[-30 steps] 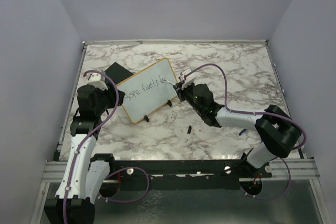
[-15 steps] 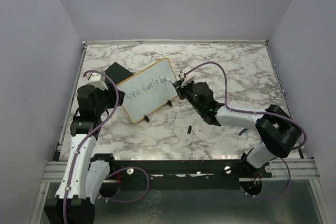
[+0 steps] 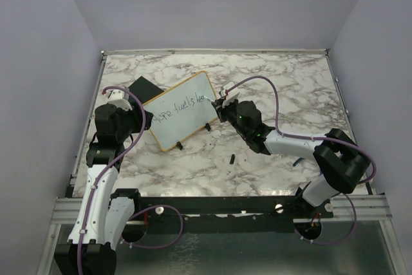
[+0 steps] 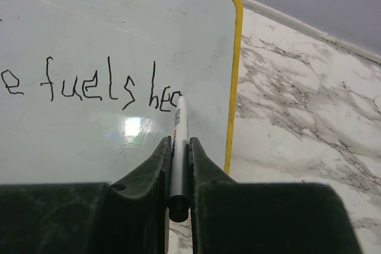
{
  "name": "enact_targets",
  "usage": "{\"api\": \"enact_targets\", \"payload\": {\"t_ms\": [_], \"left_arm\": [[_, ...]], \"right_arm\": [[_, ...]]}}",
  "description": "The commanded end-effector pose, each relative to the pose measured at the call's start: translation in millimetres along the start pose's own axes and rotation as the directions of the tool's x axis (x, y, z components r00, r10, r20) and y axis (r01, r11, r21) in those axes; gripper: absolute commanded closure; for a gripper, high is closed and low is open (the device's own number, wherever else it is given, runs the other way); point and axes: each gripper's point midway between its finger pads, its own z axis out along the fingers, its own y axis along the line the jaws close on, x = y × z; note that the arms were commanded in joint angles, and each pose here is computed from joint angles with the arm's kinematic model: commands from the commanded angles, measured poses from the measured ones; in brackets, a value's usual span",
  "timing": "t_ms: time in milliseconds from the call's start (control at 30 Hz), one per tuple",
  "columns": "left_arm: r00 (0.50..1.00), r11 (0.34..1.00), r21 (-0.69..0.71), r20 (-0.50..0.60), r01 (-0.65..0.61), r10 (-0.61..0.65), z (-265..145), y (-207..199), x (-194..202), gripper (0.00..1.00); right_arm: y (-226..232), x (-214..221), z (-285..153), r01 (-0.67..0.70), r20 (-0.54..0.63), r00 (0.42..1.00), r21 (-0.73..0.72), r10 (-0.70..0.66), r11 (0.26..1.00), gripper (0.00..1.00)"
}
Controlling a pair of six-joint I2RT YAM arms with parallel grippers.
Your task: Write a sentence on the whiteboard
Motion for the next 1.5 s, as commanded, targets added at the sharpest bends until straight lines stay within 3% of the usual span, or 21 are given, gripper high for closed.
{"api": "enact_targets", "payload": {"t_ms": [0, 1000, 1467], "left_arm": [[1.000, 1.000, 0.018, 0.009, -0.007, 0.007, -0.1, -3.6, 0.0, 0.50], [1.000, 1.000, 0.020, 0.013, -0.007, 0.007, -0.9, -4.1, -0.8, 0.50], [1.000, 1.000, 0.025, 0.016, -0.008, 0.008, -1.3, -5.3, -1.8, 0.50]], "right_arm": [[-1.2, 18.4, -3.2, 0.006, -0.050, 0.999, 0.005, -0.006, 1.000, 1.00], [-10.7, 18.3, -11.1, 0.010, -0.048, 0.999, 0.049, -0.007, 0.999, 1.00], [-2.6, -20.5, -37.3, -0.035, 0.030, 0.999, -0.032, 0.036, 0.999, 0.99]]}}
